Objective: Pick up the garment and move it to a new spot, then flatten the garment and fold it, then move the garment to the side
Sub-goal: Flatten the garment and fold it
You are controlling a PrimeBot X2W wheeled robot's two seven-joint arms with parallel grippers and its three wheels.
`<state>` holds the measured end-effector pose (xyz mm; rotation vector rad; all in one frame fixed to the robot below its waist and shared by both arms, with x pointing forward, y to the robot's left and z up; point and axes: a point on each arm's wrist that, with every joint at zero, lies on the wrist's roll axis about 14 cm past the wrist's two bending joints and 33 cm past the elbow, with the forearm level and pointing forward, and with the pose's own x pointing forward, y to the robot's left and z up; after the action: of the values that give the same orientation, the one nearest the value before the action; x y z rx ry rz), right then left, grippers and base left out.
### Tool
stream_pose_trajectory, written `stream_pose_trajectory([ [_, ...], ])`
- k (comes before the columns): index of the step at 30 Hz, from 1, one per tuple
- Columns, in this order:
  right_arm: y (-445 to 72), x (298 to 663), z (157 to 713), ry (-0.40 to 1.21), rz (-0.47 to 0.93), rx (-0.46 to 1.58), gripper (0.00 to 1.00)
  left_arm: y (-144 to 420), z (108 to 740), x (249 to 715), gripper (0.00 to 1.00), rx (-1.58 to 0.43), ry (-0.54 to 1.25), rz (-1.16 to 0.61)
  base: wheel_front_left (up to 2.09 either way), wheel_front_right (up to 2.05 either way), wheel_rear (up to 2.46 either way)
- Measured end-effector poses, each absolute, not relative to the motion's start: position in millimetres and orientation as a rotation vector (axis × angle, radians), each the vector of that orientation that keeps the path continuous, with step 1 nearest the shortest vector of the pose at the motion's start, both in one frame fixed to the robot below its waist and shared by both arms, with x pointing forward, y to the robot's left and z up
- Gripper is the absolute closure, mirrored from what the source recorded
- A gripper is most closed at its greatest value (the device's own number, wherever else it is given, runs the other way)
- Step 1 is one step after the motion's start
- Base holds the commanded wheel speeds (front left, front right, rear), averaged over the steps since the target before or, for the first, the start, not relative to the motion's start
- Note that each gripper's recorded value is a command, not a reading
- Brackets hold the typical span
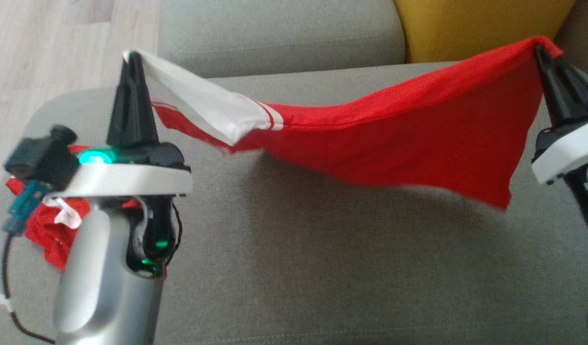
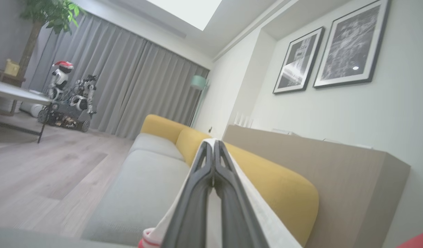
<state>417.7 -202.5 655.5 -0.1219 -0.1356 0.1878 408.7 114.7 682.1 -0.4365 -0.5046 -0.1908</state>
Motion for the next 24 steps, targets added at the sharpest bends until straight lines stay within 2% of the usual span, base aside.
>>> stream_pose_trajectory([
  [6,-194,402,686,-0.103,0.262,-0.207,1.00,121,749,380,1.00,-0.430,-0.669,-0.231,0.00,0.00,0.00],
  [14,-207,379,739,-0.145,0.250,-0.226,1.00,117,798,357,1.00,-0.320,-0.696,-0.330,0.00,0.00,0.00],
  [18,-214,388,737,-0.101,0.233,-0.214,1.00,113,820,370,1.00,-0.281,-0.696,-0.361,0.00,0.00,0.00],
  [24,-202,425,727,-0.032,0.276,-0.159,1.00,102,815,430,1.00,-0.252,-0.567,-0.379,0.00,0.00,0.00],
])
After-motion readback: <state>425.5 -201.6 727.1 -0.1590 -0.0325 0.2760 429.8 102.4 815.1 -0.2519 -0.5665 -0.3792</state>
